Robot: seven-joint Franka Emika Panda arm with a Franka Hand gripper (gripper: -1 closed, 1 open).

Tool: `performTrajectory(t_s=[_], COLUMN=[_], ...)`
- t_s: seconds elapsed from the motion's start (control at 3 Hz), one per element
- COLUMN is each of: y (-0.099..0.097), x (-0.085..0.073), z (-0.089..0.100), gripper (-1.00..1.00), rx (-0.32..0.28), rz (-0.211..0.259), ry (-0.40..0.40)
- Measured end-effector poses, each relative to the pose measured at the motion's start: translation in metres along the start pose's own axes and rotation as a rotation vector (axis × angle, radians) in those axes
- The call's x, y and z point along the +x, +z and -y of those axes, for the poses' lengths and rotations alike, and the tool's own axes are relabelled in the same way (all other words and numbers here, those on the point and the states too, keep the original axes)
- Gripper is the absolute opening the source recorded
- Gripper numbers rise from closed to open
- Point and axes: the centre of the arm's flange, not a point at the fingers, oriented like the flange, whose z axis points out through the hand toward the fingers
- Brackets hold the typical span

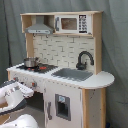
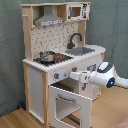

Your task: Play with the kitchen

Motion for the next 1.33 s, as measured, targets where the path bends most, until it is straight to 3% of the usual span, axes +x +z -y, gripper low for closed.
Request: performTrajectory(t_s=[0.33,0.67,1.0,1.33], y=[-0.028,-0.048,-0.071,-0.090], x=[0.013,0.011,0.009,0.028], z=[-0.021,-0.053,-0.107,-0.144], gripper=[1.00,1.00,1.00,1.00], rx=[-0.058,-0.117,-0.210,-0.273], rz=[-0.006,0.021,0.017,0.009], ry=[0.008,0.043,0.096,0.152])
